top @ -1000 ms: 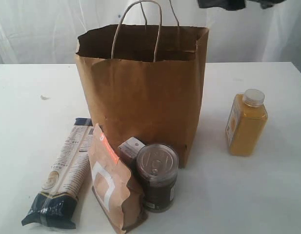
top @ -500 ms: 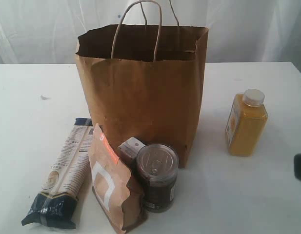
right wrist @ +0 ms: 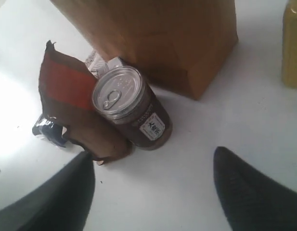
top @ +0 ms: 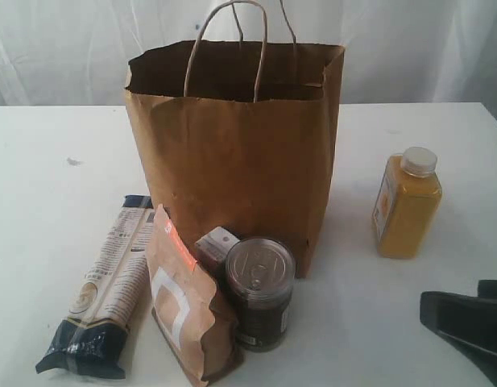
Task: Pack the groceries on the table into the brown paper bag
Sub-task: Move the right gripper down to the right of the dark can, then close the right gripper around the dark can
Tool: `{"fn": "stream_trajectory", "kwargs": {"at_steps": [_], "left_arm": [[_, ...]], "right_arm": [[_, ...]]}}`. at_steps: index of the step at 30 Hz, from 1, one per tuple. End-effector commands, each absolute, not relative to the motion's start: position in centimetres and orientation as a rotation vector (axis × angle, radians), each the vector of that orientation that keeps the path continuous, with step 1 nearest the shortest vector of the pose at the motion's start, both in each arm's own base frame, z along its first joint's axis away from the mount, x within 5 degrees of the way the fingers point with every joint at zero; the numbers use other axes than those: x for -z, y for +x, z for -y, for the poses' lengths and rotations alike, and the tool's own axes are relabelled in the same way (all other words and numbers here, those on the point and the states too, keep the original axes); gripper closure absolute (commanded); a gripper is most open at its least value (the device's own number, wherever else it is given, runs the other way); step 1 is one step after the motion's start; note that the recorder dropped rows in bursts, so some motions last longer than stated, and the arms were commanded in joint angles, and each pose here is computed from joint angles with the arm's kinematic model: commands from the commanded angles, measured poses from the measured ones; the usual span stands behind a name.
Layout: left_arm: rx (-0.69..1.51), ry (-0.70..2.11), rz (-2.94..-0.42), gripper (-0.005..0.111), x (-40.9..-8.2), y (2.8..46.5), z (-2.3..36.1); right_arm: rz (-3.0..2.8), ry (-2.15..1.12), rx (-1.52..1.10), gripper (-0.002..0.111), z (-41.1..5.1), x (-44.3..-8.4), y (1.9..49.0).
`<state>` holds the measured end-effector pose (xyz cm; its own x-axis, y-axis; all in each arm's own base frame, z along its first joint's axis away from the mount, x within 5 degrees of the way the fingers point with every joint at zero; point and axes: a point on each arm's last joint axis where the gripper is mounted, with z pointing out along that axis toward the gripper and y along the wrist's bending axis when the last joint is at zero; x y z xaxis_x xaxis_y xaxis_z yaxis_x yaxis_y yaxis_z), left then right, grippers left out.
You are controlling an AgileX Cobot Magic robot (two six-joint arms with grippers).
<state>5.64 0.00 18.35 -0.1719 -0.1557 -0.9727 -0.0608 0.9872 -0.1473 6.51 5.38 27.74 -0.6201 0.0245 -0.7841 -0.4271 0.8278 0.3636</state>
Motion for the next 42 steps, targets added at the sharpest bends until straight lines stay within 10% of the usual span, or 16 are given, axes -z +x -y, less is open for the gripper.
{"fn": "stream_trajectory", "kwargs": {"at_steps": [1, 29, 42], "left_arm": [[0.093, -0.159, -1.741, 0.107, -18.3, 5.6, 0.0], [0.093, -0.159, -1.741, 0.107, -18.3, 5.6, 0.0], [0.093, -0.159, -1.741, 0.107, -18.3, 5.6, 0.0]], "right_arm": [[-2.136, -0.459, -0.638, 0.033, -6.1, -27.6, 7.2], [-2.170, -1.243, -0.492, 0.033, -15.1, -28.3, 17.2], [-2.256, -1.126, -0.546, 0.032, -17.7, -26.9, 19.4]]}}
